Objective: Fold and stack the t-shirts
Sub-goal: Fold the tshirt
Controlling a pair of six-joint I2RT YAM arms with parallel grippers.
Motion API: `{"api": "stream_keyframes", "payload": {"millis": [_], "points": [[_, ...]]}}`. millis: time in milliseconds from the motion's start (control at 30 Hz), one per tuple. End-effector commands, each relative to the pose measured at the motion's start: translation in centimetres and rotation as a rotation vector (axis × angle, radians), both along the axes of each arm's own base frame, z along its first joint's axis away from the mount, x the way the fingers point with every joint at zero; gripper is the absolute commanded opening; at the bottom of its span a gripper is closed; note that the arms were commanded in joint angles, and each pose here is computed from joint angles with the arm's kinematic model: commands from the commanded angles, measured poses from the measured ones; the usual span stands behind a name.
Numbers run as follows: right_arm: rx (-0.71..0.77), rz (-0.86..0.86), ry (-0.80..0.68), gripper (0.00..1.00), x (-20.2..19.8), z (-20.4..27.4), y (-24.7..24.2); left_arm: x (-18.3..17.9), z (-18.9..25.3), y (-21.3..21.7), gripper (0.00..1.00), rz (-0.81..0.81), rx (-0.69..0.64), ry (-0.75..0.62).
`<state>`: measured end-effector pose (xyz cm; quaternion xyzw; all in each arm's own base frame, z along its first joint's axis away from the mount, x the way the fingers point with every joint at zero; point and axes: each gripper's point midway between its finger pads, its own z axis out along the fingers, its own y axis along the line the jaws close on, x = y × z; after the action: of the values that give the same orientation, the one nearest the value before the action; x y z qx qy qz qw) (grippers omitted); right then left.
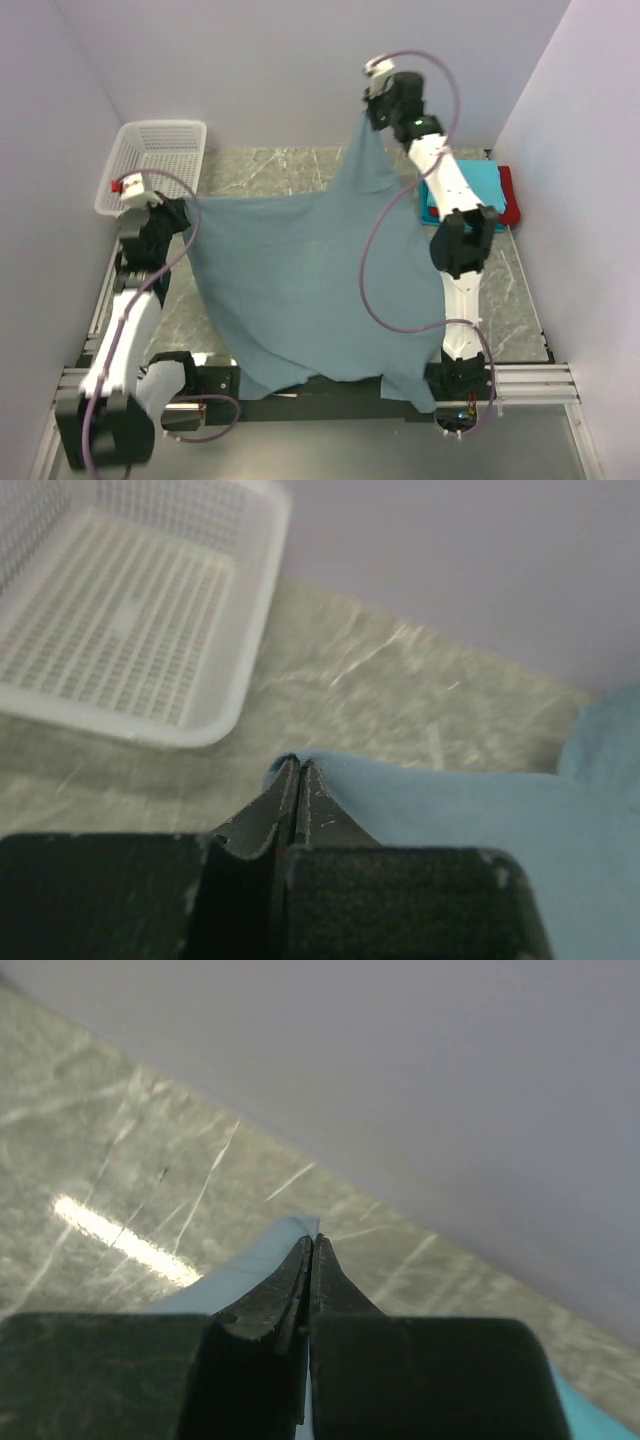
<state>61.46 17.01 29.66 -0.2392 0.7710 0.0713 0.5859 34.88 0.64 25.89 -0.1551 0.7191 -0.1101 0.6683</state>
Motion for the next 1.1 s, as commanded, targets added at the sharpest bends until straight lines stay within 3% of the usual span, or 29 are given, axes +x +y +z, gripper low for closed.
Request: {"api": "stream_keyframes", "payload": {"millis": [0,67,267,567,800,1067], "points": [[-0.005,0.034,-0.178,0.00,2.0,3.4,3.3,3.8,-0.4,1.6,0.00,0.051,0.022,0.069],[-0.031,0.041,-0.152,0.00,2.5,0.7,4.4,5.9,-3.6,2.4,0.00,0.075,0.017,0.172],[-0.065,0.031,-0.126,0.00,3.8,-3.3,5.2,8.9,-4.1,2.9,0.00,0.069,-0.003,0.145],[-0.007,-0.022,-0.185,0.00,4.0,0.9,2.1,11.1,-5.9,3.5,0.00,0.030,0.142,0.197],[0.050,0.009,-0.173,0.00,1.5,2.6,0.3,10.3,-7.4,4.3,0.00,0.061,0.197,0.215],[0.083,0.052,-0.080,0.00,-0.9,-0.5,-0.1,7.8,-7.1,5.0,0.00,0.087,0.256,0.212]]}}
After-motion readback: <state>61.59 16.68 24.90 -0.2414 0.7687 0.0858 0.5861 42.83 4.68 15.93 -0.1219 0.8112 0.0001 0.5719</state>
